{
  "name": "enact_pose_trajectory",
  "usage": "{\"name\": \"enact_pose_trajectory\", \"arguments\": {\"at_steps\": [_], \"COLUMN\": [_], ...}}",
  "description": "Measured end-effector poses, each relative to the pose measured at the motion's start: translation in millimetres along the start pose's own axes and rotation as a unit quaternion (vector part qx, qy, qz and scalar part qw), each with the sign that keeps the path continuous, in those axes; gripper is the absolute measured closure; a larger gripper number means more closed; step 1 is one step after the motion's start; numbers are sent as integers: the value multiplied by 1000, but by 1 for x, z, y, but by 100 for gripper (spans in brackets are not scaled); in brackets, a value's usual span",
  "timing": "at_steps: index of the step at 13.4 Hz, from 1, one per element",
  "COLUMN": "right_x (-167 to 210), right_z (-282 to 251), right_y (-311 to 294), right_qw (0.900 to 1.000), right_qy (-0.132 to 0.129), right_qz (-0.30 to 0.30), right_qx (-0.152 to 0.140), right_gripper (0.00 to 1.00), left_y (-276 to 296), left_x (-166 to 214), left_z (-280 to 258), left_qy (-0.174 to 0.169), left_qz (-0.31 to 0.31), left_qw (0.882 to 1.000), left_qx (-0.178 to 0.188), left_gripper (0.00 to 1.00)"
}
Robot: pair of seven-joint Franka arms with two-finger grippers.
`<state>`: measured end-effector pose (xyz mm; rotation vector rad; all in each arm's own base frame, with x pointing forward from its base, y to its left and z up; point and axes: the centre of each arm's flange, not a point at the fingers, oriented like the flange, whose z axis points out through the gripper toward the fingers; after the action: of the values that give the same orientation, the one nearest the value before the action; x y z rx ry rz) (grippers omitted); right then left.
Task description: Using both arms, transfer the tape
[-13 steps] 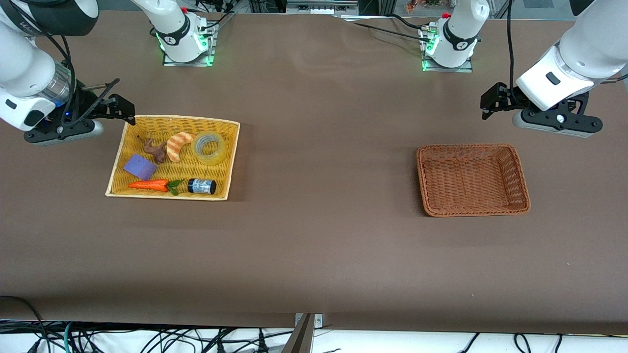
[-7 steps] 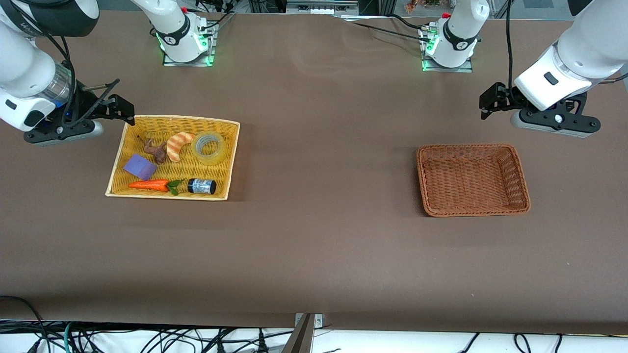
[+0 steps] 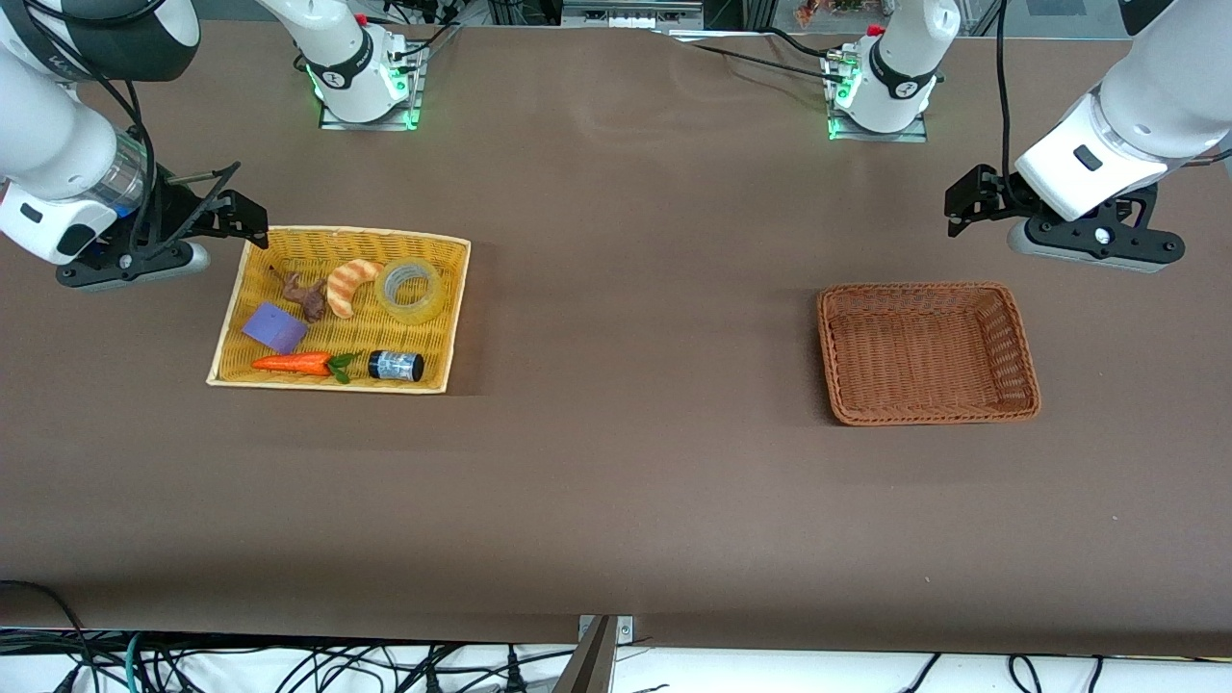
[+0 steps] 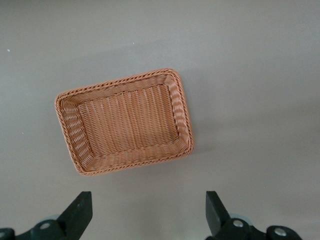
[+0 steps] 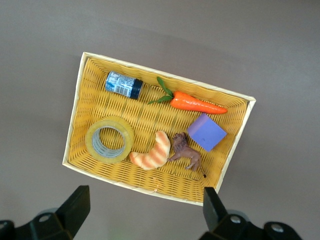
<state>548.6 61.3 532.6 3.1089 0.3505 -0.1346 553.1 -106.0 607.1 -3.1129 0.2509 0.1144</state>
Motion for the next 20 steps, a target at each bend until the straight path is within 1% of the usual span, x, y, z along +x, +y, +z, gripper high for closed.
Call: {"name": "enact_pose_trajectory", "arguments": {"at_steps": [20], "right_x": [-1], "right_z": [5], "right_y": [0], "right_qw": [1000], "right_qy": [-6], "right_qz": [0], "right_qx": [1], "right_gripper": [0], "left_y": [1], "left_x": [0], "left_z": [0], "left_qy": [-1], "left_qz": [1], "left_qw": [1000], "left_qx": [0], "left_gripper": [0]}}
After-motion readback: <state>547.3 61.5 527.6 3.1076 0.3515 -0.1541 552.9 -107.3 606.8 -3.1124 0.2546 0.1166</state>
